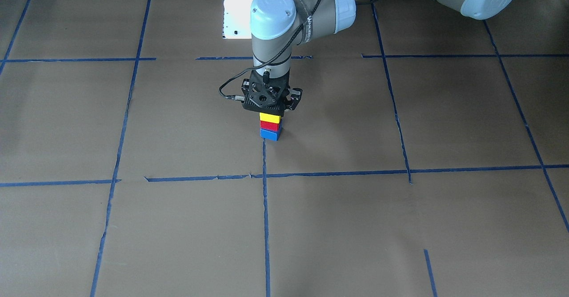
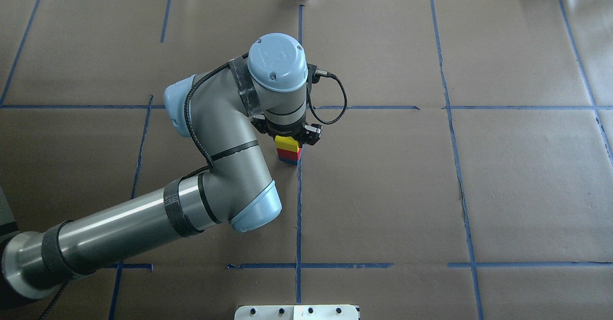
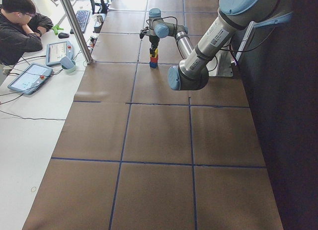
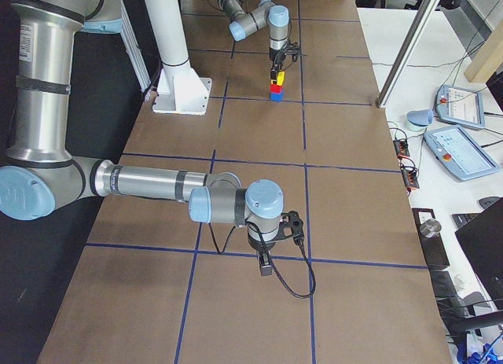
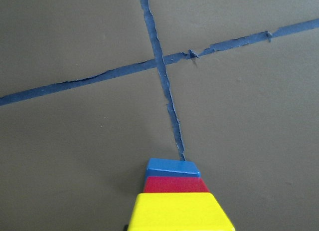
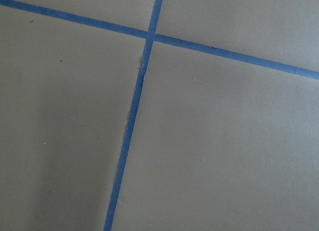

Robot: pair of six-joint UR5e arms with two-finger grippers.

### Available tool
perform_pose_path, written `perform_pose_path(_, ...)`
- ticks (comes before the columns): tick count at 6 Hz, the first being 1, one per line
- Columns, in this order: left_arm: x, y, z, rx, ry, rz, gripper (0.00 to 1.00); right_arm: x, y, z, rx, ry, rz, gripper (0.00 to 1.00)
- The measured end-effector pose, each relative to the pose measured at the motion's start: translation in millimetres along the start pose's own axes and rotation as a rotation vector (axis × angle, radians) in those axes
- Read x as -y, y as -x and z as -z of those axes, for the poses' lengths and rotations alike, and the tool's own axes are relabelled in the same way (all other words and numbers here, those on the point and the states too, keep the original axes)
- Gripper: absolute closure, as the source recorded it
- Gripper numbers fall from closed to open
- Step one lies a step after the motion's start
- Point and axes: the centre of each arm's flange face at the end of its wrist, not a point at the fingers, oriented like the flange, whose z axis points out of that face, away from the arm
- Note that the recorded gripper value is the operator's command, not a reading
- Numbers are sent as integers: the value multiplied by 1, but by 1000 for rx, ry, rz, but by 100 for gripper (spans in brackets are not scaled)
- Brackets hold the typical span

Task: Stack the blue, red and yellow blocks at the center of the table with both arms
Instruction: 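Lower the yellow block onto the red block with the left gripper, then open the left gripper and withdraw the left arm from the stack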

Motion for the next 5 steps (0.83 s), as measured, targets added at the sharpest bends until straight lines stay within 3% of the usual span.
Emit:
perform_pose_path(2, 3, 2, 12, -8, -12, 1, 0, 0, 0, 0, 0, 0, 1, 0)
perform_pose_path(4, 9, 29, 67, -13, -10, 15, 0, 0, 0, 0, 0, -1, 1, 0)
perform_pose_path(5, 5, 75, 87, 0, 3, -19, 0, 0, 0, 0, 0, 0, 0, 0)
